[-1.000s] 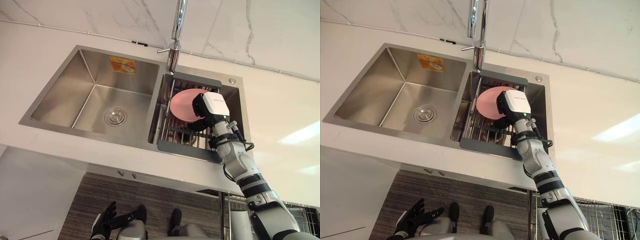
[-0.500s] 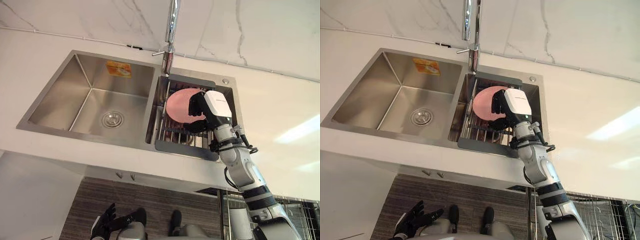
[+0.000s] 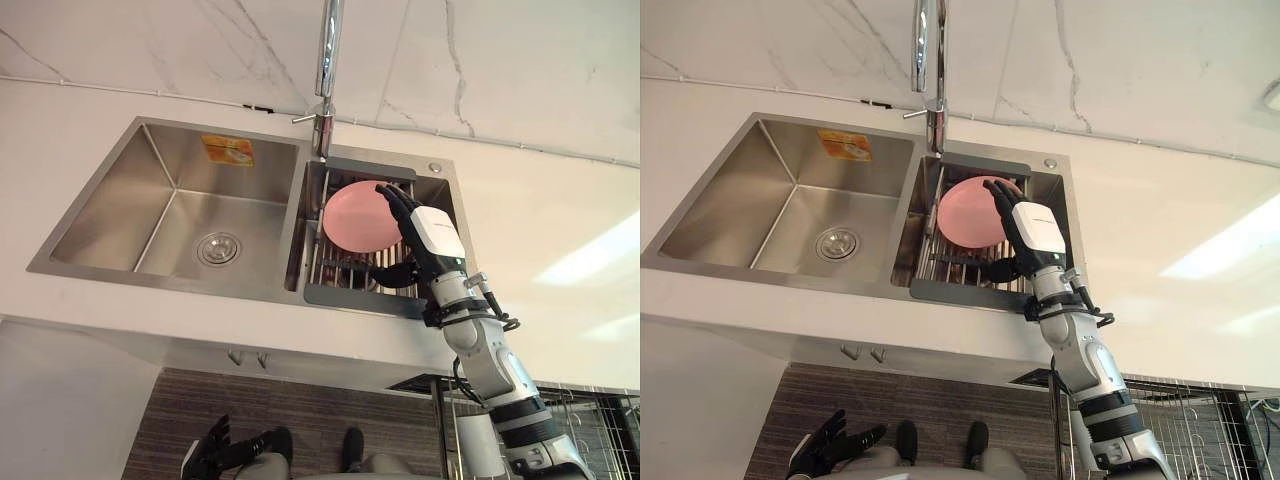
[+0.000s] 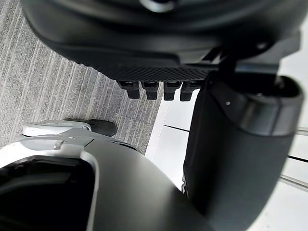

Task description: Walk over to the sink, pick up the cup, carry it to the dishwasher, place the cup inside the dishwasher, then close the dishwasher door

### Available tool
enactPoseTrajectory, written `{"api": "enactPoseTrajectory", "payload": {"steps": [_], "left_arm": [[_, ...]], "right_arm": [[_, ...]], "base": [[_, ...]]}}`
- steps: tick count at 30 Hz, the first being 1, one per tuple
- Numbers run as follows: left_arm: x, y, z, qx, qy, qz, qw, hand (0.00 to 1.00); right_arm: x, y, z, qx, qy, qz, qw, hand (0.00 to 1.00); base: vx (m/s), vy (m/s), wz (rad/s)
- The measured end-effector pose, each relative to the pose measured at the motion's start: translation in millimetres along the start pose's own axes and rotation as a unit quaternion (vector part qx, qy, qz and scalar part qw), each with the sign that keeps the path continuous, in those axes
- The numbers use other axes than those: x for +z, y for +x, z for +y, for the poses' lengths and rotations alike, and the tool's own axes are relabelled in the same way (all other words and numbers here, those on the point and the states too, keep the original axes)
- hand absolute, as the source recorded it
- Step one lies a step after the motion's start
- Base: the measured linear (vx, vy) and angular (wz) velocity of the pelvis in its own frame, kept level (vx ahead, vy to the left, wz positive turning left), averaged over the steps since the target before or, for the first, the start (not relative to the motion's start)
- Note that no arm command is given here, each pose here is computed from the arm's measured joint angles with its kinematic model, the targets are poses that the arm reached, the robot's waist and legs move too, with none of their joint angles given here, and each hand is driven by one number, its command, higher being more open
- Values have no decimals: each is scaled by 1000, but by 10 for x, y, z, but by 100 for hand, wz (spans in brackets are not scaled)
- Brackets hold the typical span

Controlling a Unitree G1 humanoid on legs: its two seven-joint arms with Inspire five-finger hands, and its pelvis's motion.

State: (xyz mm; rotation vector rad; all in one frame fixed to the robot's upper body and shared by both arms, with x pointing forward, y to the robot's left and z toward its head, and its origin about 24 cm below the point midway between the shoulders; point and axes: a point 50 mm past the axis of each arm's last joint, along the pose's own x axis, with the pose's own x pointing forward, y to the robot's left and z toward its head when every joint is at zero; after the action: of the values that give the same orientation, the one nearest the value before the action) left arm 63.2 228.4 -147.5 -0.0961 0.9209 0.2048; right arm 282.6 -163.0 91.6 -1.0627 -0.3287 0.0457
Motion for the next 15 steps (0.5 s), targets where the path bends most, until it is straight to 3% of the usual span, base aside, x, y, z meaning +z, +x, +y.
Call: {"api": "enactPoseTrajectory", "payload": {"steps": [15], "left_arm": [[-91,-12,-46,-4,-5,22,1000,100]], "right_arm": [[-63,-62,-29,-47,-69,6,996,100]], "base": [[-14,2,0]]}}
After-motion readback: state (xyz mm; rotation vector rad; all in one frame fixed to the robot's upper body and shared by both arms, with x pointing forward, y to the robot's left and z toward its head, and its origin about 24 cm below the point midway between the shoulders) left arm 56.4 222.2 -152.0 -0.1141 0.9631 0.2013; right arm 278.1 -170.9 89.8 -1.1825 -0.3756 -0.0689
